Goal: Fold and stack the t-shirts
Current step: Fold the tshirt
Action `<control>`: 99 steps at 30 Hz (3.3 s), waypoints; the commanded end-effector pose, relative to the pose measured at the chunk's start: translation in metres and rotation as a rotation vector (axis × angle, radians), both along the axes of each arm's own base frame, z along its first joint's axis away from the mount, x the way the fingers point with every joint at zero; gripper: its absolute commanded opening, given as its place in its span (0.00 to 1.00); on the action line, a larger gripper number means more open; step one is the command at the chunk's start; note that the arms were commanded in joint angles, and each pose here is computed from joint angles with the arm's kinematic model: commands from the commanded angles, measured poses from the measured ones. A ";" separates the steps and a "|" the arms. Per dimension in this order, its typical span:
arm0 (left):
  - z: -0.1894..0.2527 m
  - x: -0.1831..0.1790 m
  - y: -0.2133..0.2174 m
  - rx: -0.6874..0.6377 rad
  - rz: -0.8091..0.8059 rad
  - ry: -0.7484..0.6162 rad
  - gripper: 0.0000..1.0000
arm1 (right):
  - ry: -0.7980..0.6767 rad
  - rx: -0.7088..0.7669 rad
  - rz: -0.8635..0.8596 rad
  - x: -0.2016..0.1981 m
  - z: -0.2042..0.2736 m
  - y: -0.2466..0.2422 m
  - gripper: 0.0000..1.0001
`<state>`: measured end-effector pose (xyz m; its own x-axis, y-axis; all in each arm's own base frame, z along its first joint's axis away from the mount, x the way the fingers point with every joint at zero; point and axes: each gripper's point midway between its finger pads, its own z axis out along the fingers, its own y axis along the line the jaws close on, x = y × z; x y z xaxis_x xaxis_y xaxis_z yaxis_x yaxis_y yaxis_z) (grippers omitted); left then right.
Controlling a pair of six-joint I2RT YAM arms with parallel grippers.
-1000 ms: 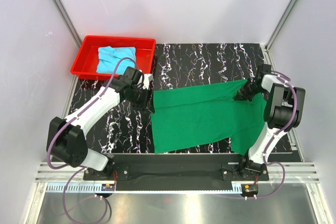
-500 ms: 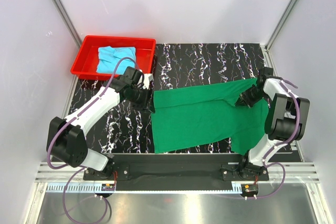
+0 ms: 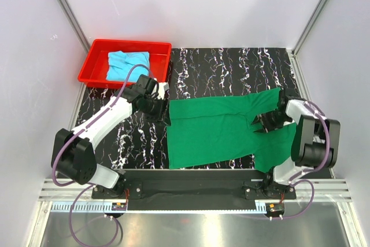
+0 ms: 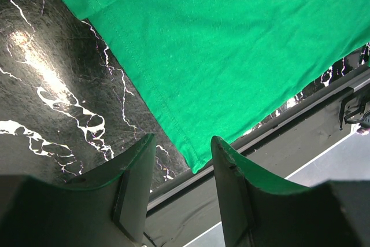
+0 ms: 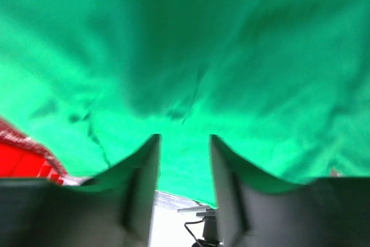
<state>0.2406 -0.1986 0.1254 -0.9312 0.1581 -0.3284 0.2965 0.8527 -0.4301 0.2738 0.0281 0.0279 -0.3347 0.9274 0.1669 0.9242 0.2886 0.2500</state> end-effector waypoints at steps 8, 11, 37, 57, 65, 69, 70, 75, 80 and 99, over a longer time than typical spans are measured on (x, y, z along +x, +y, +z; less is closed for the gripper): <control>0.009 0.011 -0.006 -0.033 -0.014 -0.058 0.49 | -0.223 -0.474 0.216 0.061 0.091 -0.080 0.62; 0.008 0.020 -0.010 -0.026 -0.013 -0.058 0.49 | -0.288 -0.557 0.272 0.097 0.100 -0.096 0.61; -0.050 0.132 -0.031 0.122 0.180 -0.044 0.42 | -0.203 -0.644 0.481 0.226 0.026 -0.175 0.52; -0.082 0.135 -0.018 0.219 0.225 -0.002 0.42 | -0.173 -0.659 0.410 0.218 0.003 -0.187 0.23; -0.106 0.128 -0.011 0.260 0.238 0.036 0.42 | -0.106 -0.753 0.208 0.210 0.000 -0.215 0.00; -0.116 0.123 -0.006 0.285 0.246 0.056 0.42 | -0.145 -0.756 0.156 0.221 0.000 -0.217 0.00; -0.118 0.123 -0.005 0.288 0.248 0.062 0.42 | -0.151 -0.744 0.153 0.226 -0.005 -0.216 0.00; -0.123 0.123 -0.004 0.294 0.270 0.072 0.42 | -0.234 -0.733 0.132 0.263 0.003 -0.218 0.00; -0.123 0.137 -0.007 0.282 0.295 0.062 0.42 | -0.288 -0.723 0.139 0.295 0.003 -0.217 0.00; 0.016 0.087 -0.021 0.194 0.183 -0.227 0.70 | -0.253 -0.849 0.266 0.258 0.121 -0.221 0.73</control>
<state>0.3510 -0.2255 0.0957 -0.9040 0.0559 -0.4239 0.1479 0.9711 -0.1874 0.5618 -0.1812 0.0662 -0.4878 0.6694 -0.5603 0.7522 0.6480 0.1194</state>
